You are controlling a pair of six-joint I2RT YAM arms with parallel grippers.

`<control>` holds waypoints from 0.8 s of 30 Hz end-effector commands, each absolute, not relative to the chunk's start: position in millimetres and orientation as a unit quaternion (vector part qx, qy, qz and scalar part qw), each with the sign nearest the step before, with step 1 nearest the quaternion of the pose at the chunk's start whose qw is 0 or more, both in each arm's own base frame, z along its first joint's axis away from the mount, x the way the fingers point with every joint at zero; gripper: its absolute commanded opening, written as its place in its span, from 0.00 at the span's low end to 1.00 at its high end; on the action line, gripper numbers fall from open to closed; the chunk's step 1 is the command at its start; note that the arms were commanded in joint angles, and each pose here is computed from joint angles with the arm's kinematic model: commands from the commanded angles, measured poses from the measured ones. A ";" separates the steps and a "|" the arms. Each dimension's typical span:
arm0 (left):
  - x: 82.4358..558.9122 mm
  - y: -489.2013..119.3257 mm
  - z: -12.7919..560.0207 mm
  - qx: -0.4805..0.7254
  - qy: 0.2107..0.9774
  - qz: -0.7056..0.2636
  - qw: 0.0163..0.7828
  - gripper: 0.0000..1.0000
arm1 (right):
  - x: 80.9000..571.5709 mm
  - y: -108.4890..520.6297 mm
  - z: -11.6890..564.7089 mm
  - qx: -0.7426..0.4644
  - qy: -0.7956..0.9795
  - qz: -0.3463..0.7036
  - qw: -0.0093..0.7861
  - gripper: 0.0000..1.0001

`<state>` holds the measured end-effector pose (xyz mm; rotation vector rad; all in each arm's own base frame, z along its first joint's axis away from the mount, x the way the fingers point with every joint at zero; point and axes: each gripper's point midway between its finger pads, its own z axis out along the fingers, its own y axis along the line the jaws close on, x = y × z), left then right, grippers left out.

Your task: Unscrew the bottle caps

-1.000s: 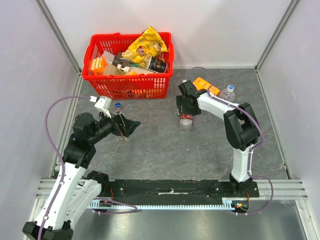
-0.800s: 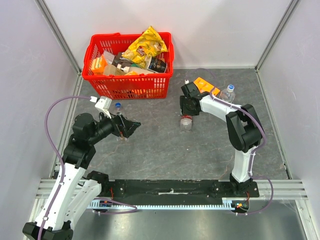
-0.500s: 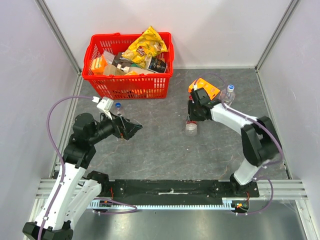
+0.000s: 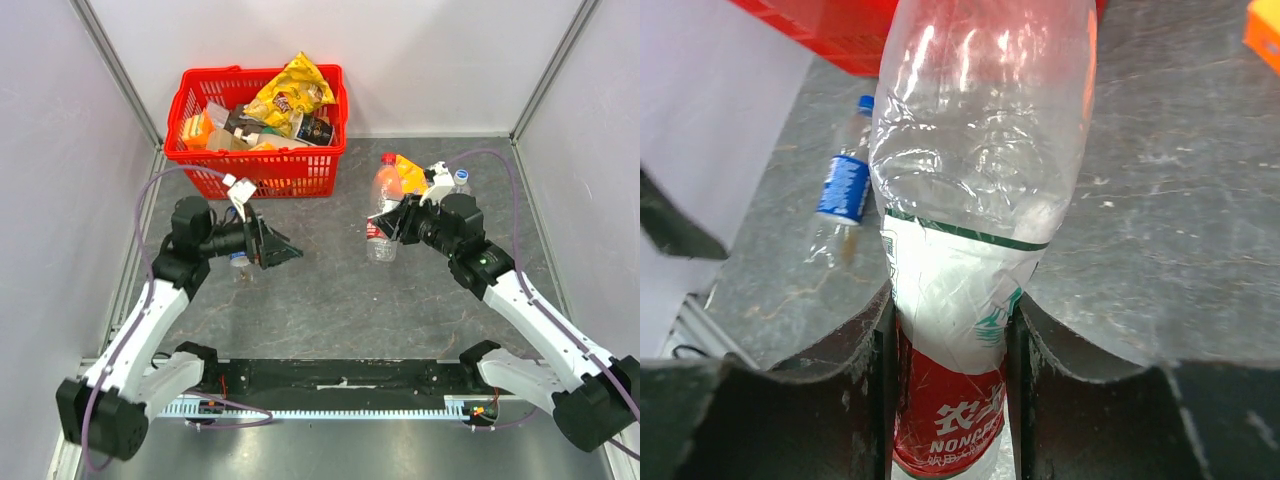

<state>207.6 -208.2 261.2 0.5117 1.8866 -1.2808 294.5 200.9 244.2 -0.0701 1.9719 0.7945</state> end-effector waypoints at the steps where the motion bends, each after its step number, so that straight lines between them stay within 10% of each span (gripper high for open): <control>1: 202.3 -230.4 321.6 0.276 0.660 -0.595 0.368 1.00 | 289.3 226.7 275.0 -0.042 0.750 0.422 0.508 0.35; 24: 265.4 -265.0 298.1 0.300 0.709 -0.518 0.374 0.98 | 320.5 270.0 342.2 -0.035 0.644 0.551 0.530 0.43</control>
